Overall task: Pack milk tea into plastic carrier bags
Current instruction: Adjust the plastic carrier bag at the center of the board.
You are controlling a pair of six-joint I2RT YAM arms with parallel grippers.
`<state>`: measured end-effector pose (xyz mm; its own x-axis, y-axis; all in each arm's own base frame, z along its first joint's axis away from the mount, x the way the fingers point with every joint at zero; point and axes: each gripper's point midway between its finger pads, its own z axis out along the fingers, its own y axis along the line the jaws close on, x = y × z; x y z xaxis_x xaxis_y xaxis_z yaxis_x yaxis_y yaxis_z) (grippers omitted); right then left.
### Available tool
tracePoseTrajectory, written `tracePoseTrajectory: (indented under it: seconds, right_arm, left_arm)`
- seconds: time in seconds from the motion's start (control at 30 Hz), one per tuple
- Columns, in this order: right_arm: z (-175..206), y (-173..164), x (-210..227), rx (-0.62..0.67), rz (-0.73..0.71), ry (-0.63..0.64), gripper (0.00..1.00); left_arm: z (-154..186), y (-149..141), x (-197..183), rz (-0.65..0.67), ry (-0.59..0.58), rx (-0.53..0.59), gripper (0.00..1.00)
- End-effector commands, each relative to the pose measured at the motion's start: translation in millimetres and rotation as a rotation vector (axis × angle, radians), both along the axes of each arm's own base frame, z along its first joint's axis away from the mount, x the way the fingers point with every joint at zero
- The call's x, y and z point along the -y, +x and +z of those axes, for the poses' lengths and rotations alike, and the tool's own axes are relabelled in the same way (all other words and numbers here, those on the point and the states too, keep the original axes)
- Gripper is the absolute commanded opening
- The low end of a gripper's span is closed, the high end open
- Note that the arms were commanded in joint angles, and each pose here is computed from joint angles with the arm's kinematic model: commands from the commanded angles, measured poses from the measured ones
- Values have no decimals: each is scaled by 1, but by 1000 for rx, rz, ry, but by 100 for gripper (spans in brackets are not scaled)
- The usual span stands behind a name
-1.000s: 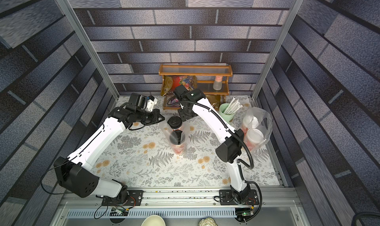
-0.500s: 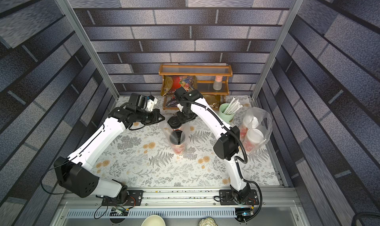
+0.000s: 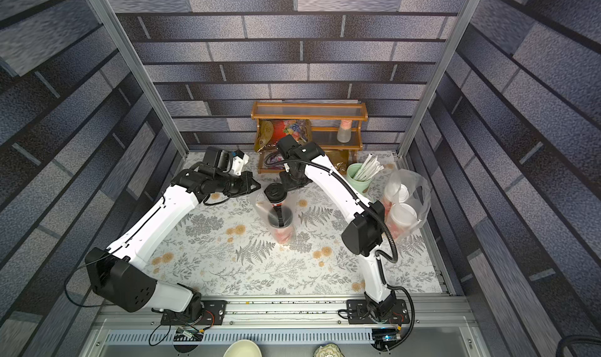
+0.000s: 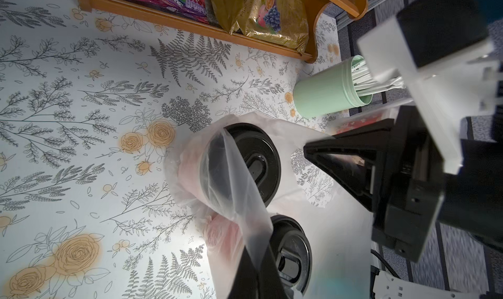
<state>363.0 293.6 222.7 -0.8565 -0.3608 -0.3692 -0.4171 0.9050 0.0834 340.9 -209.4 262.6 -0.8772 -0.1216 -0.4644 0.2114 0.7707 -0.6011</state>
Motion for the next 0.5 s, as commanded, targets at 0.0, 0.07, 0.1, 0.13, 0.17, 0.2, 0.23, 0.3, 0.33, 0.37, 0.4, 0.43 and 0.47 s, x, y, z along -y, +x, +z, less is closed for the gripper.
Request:
tracePoseTrajectory:
  seconds: [0.0, 0.07, 0.1, 0.13, 0.17, 0.2, 0.23, 0.3, 0.33, 0.37, 0.4, 0.43, 0.47]
  right_arm:
    - [32, 0, 4, 69, -70, 93, 0]
    - [37, -2, 5, 79, -92, 124, 0]
    - [38, -4, 5, 80, -101, 137, 0]
    - [40, -6, 6, 86, -111, 146, 0]
    - [42, -7, 8, 91, -121, 158, 0]
    - [43, -9, 9, 94, -131, 168, 0]
    - [43, -10, 10, 93, -137, 173, 0]
    - [41, -14, 12, 82, -151, 176, 0]
    - [39, -15, 13, 78, -158, 176, 0]
    - [36, -16, 14, 72, -167, 174, 0]
    - [33, -17, 15, 64, -178, 172, 0]
    - [32, -18, 16, 59, -187, 170, 0]
    - [30, -18, 17, 57, -198, 172, 0]
  left_arm:
    - [9, 0, -1, 9, -23, 24, 0]
    - [11, 0, -1, 8, -25, 29, 0]
    - [13, 1, -1, 10, -28, 32, 0]
    - [14, 1, 0, 9, -30, 34, 0]
    - [15, 2, 0, 9, -33, 36, 0]
    - [17, 2, 1, 8, -34, 37, 0]
    - [18, 2, 1, 7, -37, 43, 0]
    - [20, 4, 2, 6, -38, 48, 0]
    - [21, 5, 1, 7, -35, 50, 0]
    - [21, 6, 1, 7, -32, 49, 0]
    - [20, 7, 1, 6, -29, 48, 0]
    - [21, 9, 2, 2, -28, 50, 0]
    - [21, 11, 2, -3, -23, 48, 3]
